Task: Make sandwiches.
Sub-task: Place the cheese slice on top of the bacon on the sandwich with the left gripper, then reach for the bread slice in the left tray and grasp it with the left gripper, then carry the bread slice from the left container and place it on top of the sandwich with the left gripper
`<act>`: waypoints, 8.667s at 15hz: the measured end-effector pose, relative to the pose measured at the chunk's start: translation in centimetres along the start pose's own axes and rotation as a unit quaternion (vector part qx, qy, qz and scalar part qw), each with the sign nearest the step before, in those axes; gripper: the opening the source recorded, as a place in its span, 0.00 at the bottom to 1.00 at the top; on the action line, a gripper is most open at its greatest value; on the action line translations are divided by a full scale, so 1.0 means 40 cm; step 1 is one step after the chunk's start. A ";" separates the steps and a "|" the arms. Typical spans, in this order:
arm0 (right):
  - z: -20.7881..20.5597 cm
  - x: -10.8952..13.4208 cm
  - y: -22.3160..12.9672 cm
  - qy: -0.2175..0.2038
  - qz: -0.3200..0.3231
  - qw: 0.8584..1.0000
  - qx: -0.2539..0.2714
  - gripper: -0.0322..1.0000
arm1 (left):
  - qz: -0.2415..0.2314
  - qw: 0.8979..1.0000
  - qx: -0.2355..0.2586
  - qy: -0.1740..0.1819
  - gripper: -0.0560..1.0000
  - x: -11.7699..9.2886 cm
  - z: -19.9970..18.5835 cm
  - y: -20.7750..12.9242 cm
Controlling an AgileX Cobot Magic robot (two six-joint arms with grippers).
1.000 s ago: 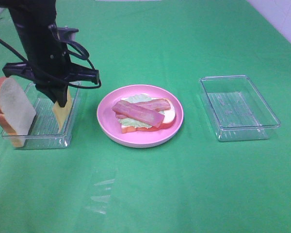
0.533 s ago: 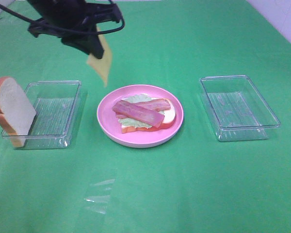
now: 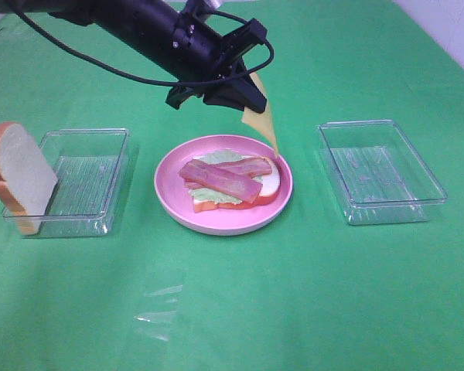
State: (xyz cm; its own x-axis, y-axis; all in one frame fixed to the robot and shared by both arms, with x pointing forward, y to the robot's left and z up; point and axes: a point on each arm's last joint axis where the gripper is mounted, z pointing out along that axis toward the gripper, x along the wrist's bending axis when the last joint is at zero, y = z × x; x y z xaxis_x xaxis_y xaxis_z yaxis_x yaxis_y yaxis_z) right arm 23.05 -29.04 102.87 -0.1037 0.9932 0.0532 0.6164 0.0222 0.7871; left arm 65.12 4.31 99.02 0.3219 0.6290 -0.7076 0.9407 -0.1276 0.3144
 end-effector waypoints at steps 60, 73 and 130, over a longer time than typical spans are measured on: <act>0.000 0.000 0.000 0.000 0.000 1.000 0.000 0.92 | -0.028 0.912 -0.029 0.408 0.99 0.116 -0.634 -0.093; 0.000 0.000 0.000 0.000 0.000 1.000 0.000 0.92 | -0.096 0.908 0.109 0.392 0.99 0.358 -0.420 -0.081; 0.000 0.000 0.000 0.000 0.000 1.000 0.000 0.92 | -0.055 0.997 -0.009 -0.047 0.23 0.091 -0.113 -0.024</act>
State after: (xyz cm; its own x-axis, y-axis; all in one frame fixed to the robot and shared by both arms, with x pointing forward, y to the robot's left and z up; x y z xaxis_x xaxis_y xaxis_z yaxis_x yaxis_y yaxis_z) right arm 23.05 -29.04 102.87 -0.1037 0.9932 0.0532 0.6164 0.0222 0.7871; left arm 64.91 10.18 99.01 0.2264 0.5629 -0.7949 0.9690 -0.0477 0.2422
